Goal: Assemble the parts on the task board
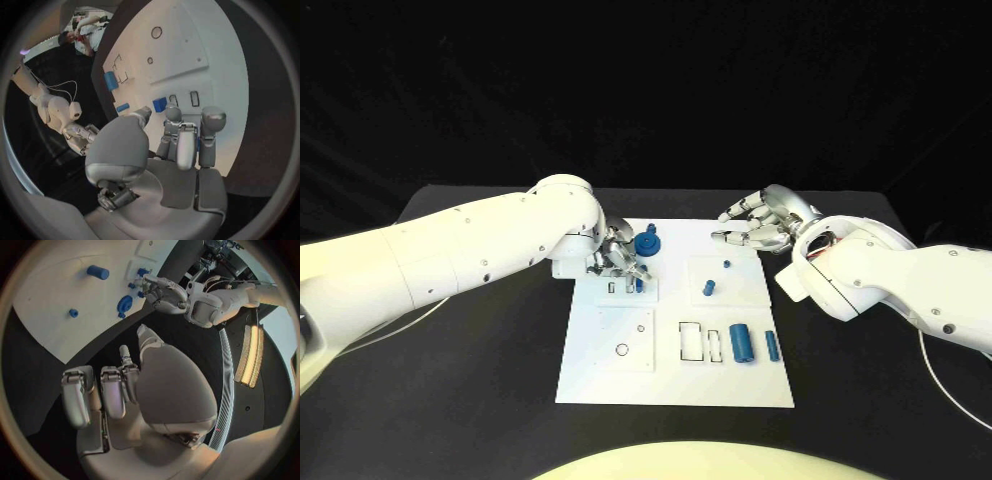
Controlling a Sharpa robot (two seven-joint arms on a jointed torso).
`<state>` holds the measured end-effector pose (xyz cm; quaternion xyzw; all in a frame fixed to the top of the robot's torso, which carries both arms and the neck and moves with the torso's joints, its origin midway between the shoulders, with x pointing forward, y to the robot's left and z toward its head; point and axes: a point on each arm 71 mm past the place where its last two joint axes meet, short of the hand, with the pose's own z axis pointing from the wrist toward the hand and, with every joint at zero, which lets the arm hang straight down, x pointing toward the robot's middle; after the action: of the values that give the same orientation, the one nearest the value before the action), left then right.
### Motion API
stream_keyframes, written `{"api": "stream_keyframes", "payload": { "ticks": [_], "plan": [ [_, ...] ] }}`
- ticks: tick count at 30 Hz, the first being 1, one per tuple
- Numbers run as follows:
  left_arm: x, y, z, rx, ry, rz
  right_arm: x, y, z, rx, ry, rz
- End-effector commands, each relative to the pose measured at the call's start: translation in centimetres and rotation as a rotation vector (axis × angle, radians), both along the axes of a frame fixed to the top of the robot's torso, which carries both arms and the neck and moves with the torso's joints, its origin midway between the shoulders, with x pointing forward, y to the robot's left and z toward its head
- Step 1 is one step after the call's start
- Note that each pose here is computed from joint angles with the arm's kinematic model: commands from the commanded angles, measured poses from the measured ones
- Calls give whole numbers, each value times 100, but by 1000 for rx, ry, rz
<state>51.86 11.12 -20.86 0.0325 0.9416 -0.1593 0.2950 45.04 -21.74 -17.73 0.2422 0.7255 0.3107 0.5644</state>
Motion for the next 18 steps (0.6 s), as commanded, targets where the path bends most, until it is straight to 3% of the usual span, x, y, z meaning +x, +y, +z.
{"api": "stream_keyframes", "payload": {
  "ticks": [1,18],
  "plan": [
    [-12,-35,-7,-12,16,-4,0,17,-4,-6,6,16],
    [-1,-46,-82,-13,20,11,1,29,-10,-8,12,21]
  ]
}}
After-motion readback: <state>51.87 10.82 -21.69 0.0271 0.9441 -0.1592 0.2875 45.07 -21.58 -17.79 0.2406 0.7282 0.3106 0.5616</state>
